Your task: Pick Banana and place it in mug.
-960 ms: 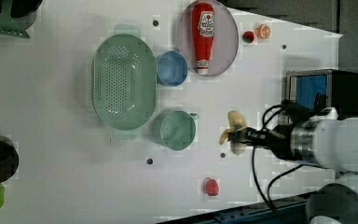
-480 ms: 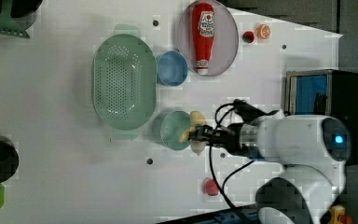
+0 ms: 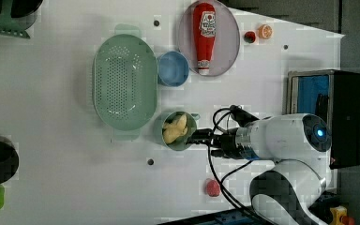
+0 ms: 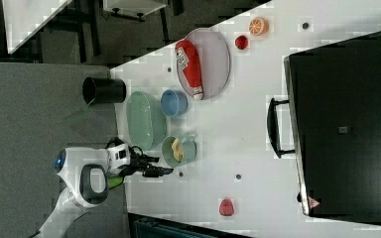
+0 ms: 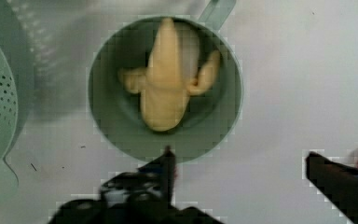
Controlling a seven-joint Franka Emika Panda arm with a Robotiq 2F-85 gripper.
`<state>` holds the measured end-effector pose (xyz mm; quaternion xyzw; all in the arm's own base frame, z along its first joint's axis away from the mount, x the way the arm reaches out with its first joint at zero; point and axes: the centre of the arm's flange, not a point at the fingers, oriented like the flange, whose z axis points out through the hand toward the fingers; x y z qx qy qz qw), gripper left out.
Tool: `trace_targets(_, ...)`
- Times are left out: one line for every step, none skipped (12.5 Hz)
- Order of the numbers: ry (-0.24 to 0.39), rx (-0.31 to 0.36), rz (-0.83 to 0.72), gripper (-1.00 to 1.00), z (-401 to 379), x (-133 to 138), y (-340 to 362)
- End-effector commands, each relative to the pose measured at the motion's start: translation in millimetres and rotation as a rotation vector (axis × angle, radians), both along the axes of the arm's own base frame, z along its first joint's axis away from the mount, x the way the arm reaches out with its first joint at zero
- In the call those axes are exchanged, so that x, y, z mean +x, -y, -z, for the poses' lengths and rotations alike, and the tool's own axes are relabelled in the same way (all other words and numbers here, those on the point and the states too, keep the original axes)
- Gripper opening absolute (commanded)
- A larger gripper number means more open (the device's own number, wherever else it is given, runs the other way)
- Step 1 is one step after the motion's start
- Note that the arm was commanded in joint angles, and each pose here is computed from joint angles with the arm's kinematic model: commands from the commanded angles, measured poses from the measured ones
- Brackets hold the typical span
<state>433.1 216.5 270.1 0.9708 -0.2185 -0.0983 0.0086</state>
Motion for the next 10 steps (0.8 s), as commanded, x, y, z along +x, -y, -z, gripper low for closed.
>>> trace_targets(0.086,0.028,0.057,1.00,-30.4,18.5,-4.3)
trace_targets(0.105,0.032,0.073,1.00,-38.4,25.7,1.3)
trace_targets(0.128,0.035,0.098,1.00,-49.1,34.8,11.2)
trace_targets(0.157,0.038,0.133,1.00,-63.1,46.0,26.5)
trace_targets(0.182,0.037,0.176,1.00,-78.4,56.7,46.8)
trace_targets(0.205,0.035,0.223,1.00,-96.1,66.6,69.9)
trace_targets(0.225,0.033,0.272,1.00,-116.6,74.8,95.8)
trace_targets(0.246,0.030,0.324,1.00,-139.6,81.9,124.0)
trace_targets(0.261,0.023,0.363,1.00,-163.5,86.2,153.0)
trace_targets(0.273,0.013,0.383,1.00,-187.8,87.3,180.9)
